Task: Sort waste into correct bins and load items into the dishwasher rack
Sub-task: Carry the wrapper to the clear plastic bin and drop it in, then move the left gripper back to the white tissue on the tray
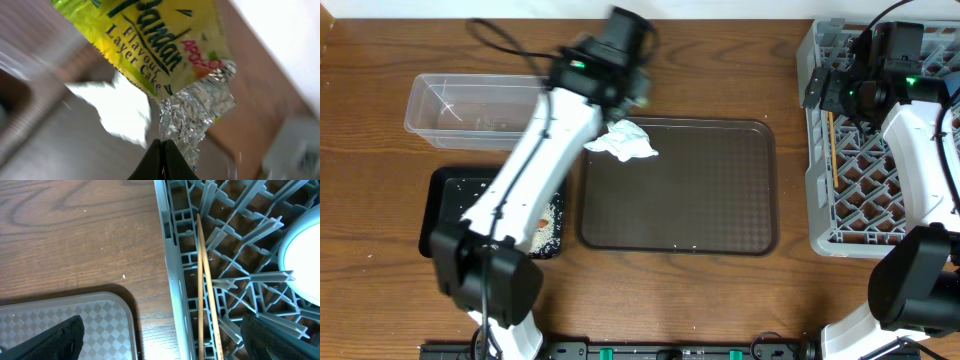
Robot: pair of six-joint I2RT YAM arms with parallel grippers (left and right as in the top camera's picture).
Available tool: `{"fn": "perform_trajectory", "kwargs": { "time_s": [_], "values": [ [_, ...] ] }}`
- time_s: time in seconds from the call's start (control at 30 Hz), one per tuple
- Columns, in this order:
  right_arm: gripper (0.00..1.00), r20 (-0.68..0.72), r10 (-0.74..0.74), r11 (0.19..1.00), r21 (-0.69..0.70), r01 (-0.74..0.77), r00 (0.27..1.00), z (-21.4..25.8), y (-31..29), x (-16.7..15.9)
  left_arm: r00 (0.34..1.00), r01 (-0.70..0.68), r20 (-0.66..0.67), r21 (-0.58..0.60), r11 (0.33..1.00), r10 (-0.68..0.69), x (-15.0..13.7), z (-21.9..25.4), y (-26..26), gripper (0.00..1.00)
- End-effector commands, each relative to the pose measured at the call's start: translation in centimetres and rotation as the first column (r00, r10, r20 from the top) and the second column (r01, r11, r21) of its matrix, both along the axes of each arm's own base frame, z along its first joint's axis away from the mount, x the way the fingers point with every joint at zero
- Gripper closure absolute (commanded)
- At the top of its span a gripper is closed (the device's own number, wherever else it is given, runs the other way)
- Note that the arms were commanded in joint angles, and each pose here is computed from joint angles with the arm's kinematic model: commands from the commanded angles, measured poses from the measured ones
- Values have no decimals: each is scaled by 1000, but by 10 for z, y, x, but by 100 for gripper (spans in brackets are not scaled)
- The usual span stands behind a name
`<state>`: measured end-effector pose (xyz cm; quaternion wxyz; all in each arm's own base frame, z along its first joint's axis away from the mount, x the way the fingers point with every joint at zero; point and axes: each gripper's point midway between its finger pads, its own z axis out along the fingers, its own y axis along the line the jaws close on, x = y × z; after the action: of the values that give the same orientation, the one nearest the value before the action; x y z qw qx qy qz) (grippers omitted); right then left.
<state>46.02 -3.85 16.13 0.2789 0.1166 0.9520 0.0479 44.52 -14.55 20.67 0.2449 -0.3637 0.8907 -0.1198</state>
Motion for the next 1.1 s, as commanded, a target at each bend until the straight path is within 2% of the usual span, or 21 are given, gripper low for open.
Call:
{"fn": "perform_trajectory", "kwargs": {
  "time_s": [0.0,0.13,0.2,0.3,0.4,0.43,0.63,0.7,0.83,0.93,1.07],
  "values": [
    [1,46,-21,1000,-5,21,999,20,-5,1,992,-121,-13,97,988,123,12,-11,58,94],
    [1,46,-21,1000,-5,21,999,20,-5,1,972,-226,-42,109,968,232,16,-22,109,94],
    [1,46,-21,1000,-5,21,999,20,-5,1,959,-270,-56,115,956,278,15,-27,132,86],
    [1,46,-21,1000,-5,21,999,20,-5,1,942,-313,-87,122,942,325,9,-33,155,67],
    [1,46,-21,1000,-5,21,999,20,-5,1,931,-334,-114,117,935,346,3,-36,167,66],
    [1,46,-21,1000,-5,21,999,20,-5,1,929,-338,-119,118,934,351,2,-36,169,59],
    [1,46,-21,1000,-5,21,999,20,-5,1,926,-317,-182,103,943,331,-11,-41,162,58],
    [1,46,-21,1000,-5,21,999,20,-5,1,944,-252,-205,58,966,258,-13,-40,148,58],
    [1,46,-21,1000,-5,21,999,20,-5,1,975,-10,-221,-39,999,1,-15,-39,97,58],
    [1,46,-21,1000,-5,21,999,20,-5,1,962,141,-232,-43,989,-147,-24,-41,57,55],
    [1,46,-21,1000,-5,21,999,20,-5,1,938,234,-254,-31,972,-234,-39,-49,6,49]
  ]
}}
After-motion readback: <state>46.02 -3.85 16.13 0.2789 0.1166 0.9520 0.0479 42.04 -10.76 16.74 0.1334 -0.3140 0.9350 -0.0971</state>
